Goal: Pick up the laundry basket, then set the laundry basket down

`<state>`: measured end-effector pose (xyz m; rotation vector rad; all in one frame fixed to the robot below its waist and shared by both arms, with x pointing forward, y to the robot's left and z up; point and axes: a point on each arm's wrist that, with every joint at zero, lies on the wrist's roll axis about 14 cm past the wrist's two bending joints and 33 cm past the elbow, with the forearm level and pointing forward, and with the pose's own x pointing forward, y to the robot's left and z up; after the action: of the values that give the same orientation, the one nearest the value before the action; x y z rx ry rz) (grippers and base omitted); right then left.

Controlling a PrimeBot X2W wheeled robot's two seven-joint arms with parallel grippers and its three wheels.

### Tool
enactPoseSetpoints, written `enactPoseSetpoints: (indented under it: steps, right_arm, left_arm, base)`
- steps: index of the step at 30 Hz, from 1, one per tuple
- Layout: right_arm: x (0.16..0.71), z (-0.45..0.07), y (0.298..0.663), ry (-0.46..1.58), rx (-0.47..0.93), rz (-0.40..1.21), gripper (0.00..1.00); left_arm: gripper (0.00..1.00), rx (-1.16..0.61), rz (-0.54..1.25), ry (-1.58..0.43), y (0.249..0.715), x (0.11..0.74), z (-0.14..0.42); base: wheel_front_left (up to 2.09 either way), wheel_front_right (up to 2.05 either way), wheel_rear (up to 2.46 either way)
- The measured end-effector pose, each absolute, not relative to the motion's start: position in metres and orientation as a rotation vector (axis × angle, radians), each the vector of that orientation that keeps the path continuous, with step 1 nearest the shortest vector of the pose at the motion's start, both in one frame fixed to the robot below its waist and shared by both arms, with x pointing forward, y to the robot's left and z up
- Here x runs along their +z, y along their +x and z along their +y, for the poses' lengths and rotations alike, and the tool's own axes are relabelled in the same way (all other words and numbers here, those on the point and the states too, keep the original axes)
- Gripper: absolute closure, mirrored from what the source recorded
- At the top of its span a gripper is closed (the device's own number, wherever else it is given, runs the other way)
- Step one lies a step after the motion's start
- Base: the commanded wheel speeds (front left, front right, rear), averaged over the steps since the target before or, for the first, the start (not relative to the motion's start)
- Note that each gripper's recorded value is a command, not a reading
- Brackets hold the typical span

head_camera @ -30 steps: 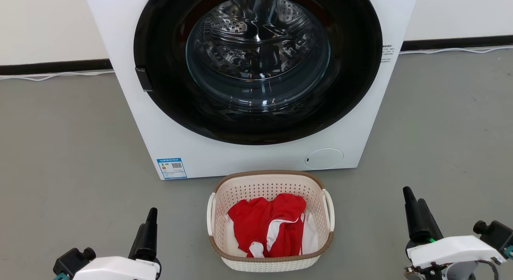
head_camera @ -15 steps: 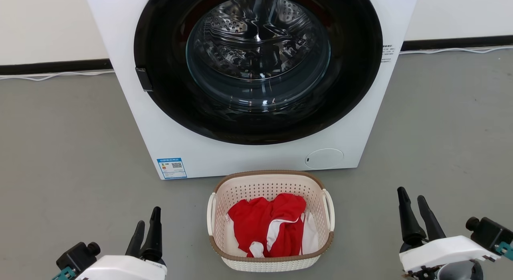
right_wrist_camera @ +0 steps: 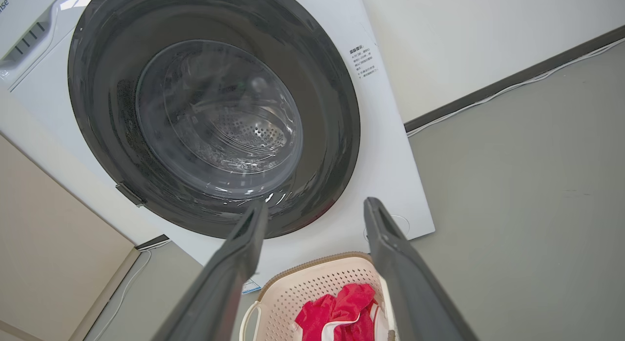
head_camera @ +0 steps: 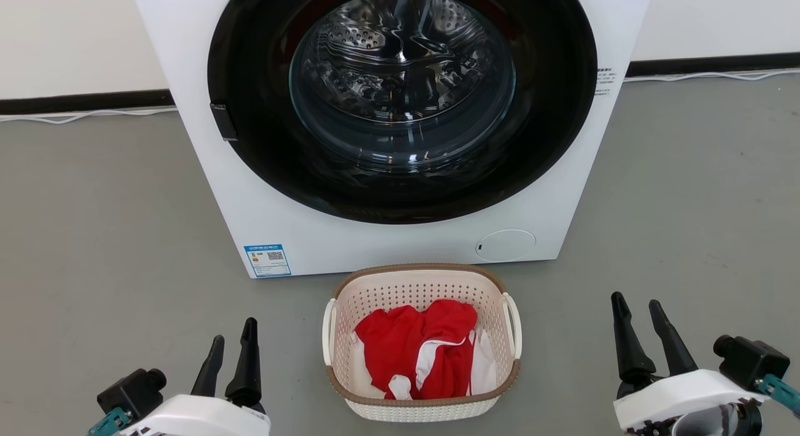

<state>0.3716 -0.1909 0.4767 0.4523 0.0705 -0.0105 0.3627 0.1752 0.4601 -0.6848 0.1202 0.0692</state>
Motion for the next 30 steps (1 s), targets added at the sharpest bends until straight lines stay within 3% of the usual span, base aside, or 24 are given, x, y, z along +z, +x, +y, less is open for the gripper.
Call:
enactPoseSetpoints:
  steps: [30]
  right_arm:
    - [0.475,-0.190,0.369,0.089,0.031,0.048,0.00]
  left_arm:
    - [0.00,0.004,0.062,-0.362,0.364,0.470,0.164]
  base:
    - [0.00,0.00,0.00]
